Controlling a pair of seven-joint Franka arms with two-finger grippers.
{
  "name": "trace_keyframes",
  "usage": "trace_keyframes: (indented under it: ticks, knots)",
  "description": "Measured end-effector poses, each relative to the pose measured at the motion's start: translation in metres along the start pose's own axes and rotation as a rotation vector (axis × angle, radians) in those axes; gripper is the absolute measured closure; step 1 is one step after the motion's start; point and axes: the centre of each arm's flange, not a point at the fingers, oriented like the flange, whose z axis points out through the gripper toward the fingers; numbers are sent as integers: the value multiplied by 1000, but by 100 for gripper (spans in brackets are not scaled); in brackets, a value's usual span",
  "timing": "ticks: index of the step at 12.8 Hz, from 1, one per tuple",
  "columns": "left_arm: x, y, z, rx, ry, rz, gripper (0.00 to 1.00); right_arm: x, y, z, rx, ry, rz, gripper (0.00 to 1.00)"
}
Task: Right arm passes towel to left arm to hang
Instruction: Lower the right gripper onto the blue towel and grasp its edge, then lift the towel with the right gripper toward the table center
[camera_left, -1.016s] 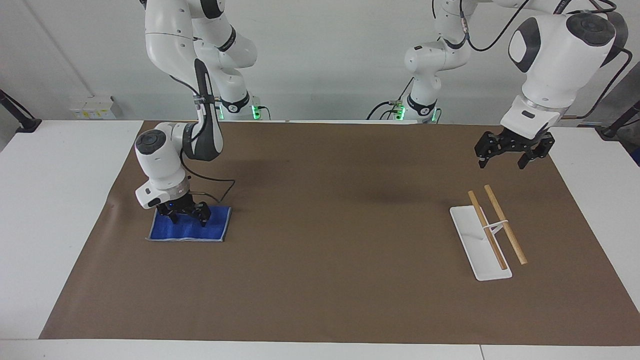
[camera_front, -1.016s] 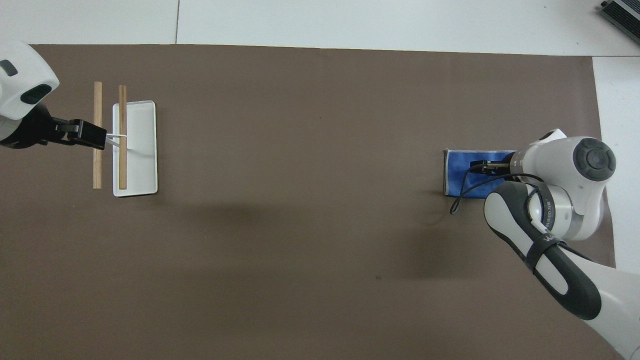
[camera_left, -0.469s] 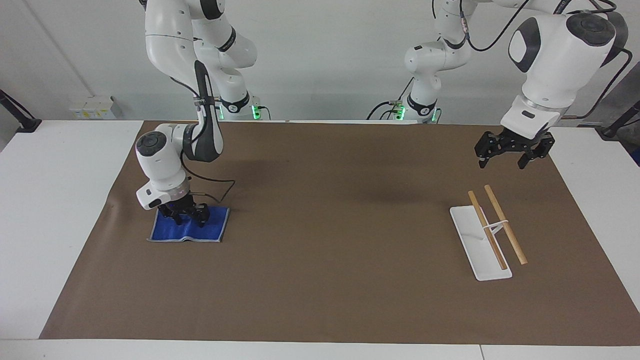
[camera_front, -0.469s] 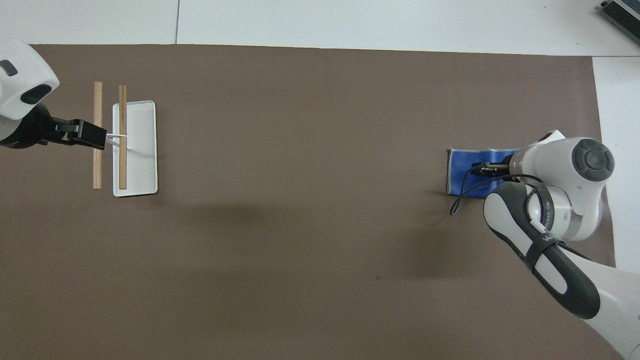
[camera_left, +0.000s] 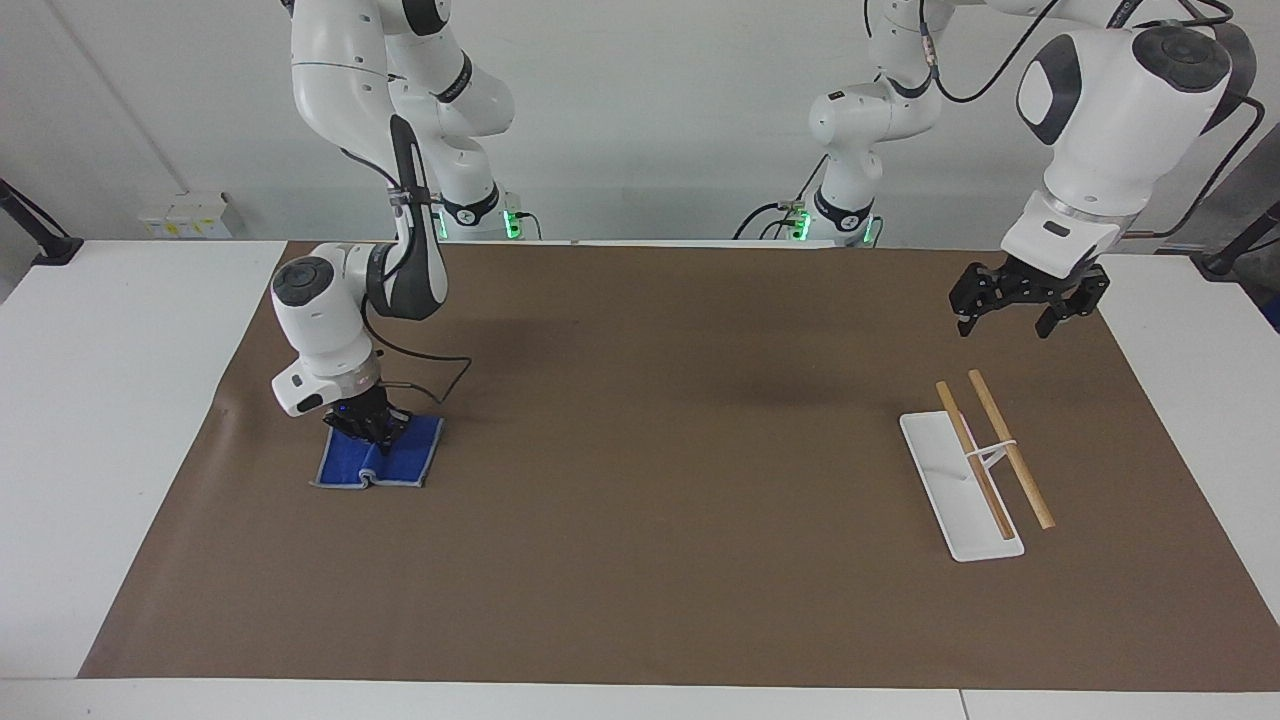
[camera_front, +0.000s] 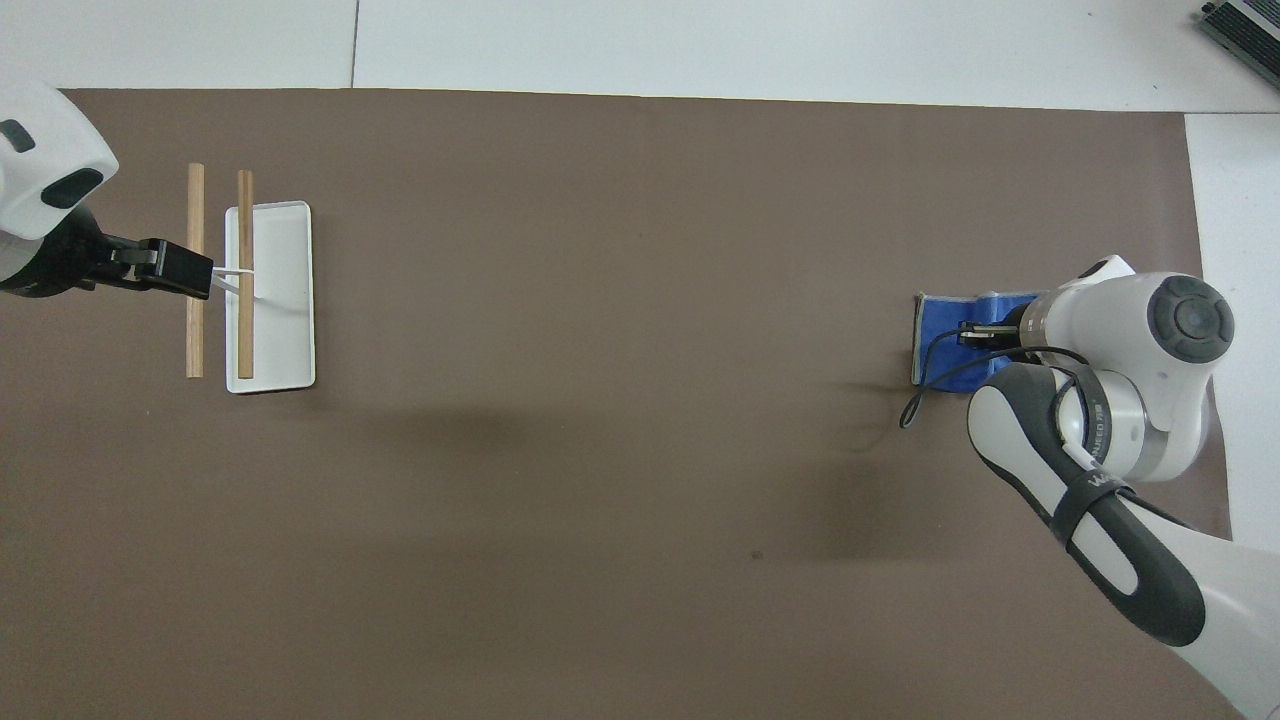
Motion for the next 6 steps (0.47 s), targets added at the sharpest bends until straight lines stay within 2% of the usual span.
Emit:
trace_keyframes:
  ticks: [3, 6]
  knots:
    - [0, 0, 0, 0, 0, 0, 0, 4, -21, -19, 17, 31, -34, 95]
    - [0, 0, 0, 0, 0, 0, 0, 6, -69, -58, 51, 67, -106, 95]
